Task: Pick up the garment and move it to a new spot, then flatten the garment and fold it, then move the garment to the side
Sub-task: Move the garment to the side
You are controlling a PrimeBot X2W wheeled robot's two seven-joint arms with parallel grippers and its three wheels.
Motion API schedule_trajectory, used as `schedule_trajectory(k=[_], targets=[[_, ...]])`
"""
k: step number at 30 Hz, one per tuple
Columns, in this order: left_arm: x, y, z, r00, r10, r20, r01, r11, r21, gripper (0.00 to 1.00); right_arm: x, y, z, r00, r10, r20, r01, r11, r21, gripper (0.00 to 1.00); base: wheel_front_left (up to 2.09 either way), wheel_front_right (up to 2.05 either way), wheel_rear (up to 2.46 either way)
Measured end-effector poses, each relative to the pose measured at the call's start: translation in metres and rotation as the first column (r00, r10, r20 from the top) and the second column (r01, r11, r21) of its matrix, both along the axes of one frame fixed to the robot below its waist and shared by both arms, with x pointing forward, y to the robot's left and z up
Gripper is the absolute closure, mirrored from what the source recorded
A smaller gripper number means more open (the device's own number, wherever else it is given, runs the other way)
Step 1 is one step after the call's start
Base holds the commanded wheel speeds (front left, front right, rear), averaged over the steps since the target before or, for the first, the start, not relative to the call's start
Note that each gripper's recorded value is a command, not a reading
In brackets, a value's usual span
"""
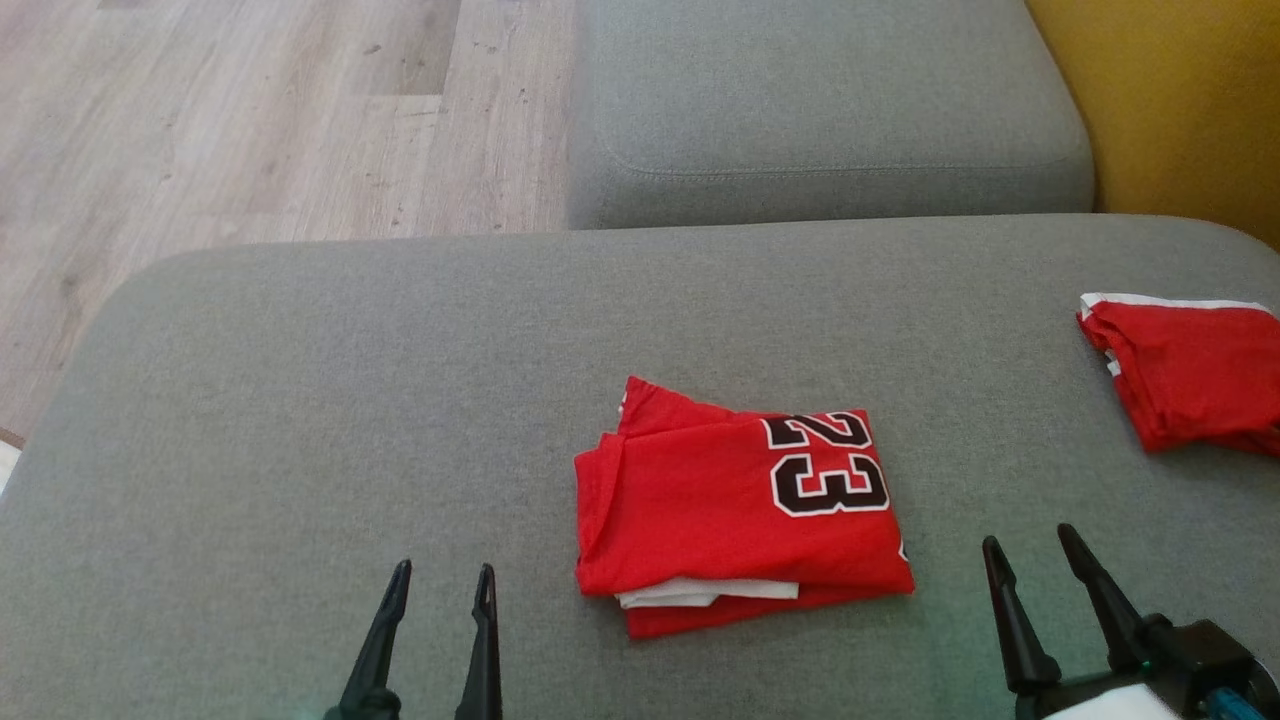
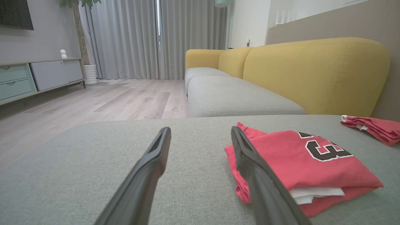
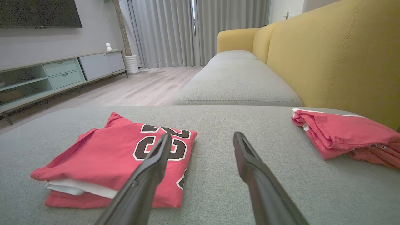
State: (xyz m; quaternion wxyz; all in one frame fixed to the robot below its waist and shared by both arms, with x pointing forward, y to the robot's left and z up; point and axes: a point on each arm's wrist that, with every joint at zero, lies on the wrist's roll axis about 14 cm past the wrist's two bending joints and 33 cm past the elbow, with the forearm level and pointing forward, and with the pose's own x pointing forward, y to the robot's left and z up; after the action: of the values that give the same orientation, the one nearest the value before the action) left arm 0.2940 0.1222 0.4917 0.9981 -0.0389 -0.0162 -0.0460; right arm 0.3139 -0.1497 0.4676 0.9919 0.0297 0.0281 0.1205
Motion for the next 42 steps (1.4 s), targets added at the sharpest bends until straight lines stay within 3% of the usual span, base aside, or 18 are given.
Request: schedule_trajectory(k=[26, 37, 42], targets=[[-0.009, 0.004, -0.011, 0.999, 0.015, -0.037, -0.016, 1.000, -0.017, 0.00, -0.003, 0.005, -0.004, 1.000, 0.019, -0.005, -0.019, 0.999, -0.032, 0.00, 0.00, 0.00, 0.00], [-0.011, 0.010, -0.025, 0.995, 0.039, -0.090, -0.041, 0.999, -0.019, 0.00, 0.017, 0.039, -0.042, 0.982, 0.098, -0.164, -0.083, 0.992, 0.095, 0.00, 0.00, 0.00, 0.00], [-0.012, 0.008, -0.034, 0.992, 0.035, -0.120, -0.037, 0.999, -0.017, 0.00, 0.035, 0.056, -0.058, 0.939, 0.133, -0.318, -0.063, 0.973, 0.221, 0.00, 0.00, 0.00, 0.00]])
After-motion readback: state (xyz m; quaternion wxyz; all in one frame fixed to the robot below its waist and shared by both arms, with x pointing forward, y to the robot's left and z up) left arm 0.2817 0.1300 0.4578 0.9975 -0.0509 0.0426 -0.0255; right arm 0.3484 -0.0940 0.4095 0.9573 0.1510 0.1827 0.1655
